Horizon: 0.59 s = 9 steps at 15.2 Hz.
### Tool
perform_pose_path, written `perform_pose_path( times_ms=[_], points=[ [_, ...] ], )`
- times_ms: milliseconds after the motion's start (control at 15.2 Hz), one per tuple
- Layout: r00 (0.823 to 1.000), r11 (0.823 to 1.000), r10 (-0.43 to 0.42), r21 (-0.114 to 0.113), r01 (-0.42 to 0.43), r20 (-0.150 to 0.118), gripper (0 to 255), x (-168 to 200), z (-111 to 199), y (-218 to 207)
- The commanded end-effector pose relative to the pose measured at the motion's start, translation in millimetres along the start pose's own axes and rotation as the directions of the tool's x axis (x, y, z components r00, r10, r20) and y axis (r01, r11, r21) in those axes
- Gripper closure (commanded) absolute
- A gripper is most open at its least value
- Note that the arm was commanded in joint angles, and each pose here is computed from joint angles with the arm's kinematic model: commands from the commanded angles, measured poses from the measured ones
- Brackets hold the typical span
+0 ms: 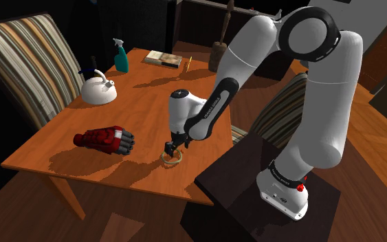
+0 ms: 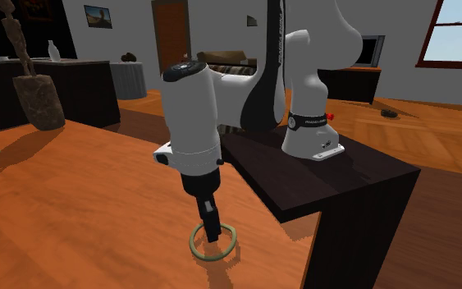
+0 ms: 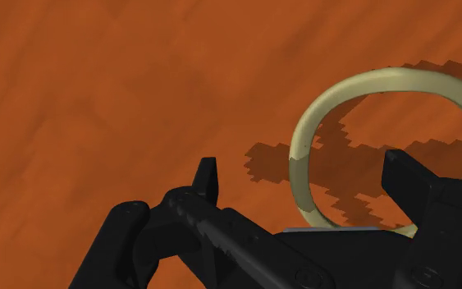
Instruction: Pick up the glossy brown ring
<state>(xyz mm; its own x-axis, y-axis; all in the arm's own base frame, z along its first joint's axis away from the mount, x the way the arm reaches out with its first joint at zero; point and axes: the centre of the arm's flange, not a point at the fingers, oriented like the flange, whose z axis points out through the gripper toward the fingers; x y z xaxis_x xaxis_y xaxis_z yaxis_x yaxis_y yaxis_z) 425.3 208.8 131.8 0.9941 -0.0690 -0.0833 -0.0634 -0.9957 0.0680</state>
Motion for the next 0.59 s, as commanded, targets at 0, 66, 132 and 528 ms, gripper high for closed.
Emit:
perform_pose_path(
  times_ms=[0,66,132,528],
  points=[
    [1.000,1.000,0.000,0.000,0.000,0.000,255,0.3,1.0,-0.2],
    [1.000,1.000,0.000,0.000,0.000,0.000,255,0.2,1.0,-0.3],
    [1.000,1.000,0.000,0.000,0.000,0.000,255,0.1,1.1,-0.1],
    [1.000,1.000,0.000,0.000,0.000,-0.001,255,3.7,1.9,6.6]
  ],
)
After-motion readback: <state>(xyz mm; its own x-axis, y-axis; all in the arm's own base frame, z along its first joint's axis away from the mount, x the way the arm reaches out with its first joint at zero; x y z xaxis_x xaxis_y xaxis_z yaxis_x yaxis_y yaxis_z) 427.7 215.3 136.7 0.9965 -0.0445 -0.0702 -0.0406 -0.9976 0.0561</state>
